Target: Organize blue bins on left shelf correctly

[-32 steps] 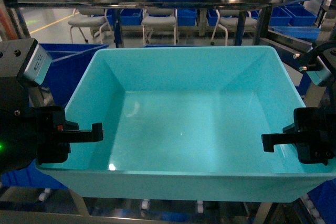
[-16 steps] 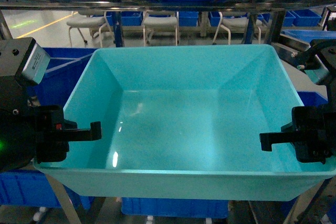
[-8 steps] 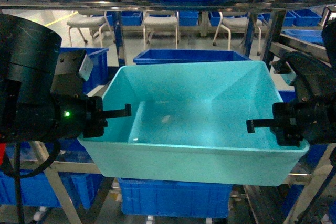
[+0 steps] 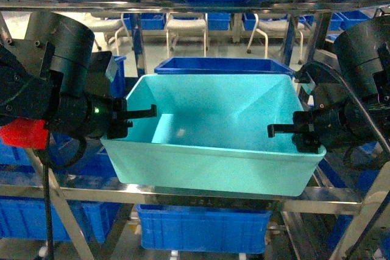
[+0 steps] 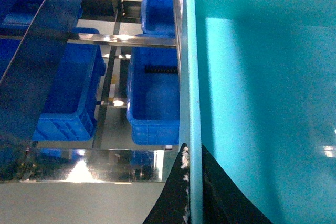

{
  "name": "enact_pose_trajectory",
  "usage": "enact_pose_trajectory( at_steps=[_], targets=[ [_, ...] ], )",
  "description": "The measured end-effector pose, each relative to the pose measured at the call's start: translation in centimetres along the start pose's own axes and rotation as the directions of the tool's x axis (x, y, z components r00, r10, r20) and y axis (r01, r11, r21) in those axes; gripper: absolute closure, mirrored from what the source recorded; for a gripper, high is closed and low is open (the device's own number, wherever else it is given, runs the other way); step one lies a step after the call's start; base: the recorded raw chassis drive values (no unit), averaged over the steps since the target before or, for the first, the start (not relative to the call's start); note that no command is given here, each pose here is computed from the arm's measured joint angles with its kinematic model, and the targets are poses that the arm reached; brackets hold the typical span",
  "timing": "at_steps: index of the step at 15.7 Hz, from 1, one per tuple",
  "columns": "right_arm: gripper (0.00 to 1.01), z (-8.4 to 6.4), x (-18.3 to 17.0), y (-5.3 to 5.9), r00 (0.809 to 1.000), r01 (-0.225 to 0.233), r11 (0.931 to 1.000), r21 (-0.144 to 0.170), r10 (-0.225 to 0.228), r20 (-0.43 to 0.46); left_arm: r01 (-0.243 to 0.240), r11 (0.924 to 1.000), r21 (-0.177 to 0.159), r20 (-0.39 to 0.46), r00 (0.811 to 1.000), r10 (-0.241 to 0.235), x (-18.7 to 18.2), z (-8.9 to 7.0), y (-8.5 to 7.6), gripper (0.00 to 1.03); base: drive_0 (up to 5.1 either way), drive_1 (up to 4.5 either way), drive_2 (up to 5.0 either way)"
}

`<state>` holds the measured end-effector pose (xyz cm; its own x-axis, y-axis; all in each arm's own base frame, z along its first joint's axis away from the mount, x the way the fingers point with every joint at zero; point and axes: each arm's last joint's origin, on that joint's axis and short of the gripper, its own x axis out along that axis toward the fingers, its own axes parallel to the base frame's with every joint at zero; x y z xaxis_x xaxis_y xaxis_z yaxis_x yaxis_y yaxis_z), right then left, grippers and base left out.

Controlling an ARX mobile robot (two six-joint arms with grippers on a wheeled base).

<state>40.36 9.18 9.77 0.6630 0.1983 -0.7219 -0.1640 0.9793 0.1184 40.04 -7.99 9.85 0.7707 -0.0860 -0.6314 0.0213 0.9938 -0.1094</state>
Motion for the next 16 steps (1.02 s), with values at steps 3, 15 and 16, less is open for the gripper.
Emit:
enact_pose_trajectory(
  at_steps=[3,15,16],
  targets=[
    [0.94,0.2,0.2,0.0,1.0,-0.001,1.0,0.003,0.001,-0.005,0.0,1.0,0.003,-0.011,1.0,0.0,0.1,0.0,0.0,1.01,0.0,0.0,0.0],
    [0.94,0.1,7.2,0.0,0.989,0.02,0.9998,-0.01,-0.021,-0.144,-0.018,0.9996,0.023,-0.132,0.991,0.021,7.0,-1.2,0.1,1.01,0.0,0.0,0.0],
    [0.94,0.1,7.6,-0.1,0.987,0.022,0.9997,-0.009,-0.023,-0.158,-0.019,0.9995,0.024,-0.139,0.99,0.022,7.4,-1.4,0.1,1.01,0.0,0.0,0.0]
  ],
)
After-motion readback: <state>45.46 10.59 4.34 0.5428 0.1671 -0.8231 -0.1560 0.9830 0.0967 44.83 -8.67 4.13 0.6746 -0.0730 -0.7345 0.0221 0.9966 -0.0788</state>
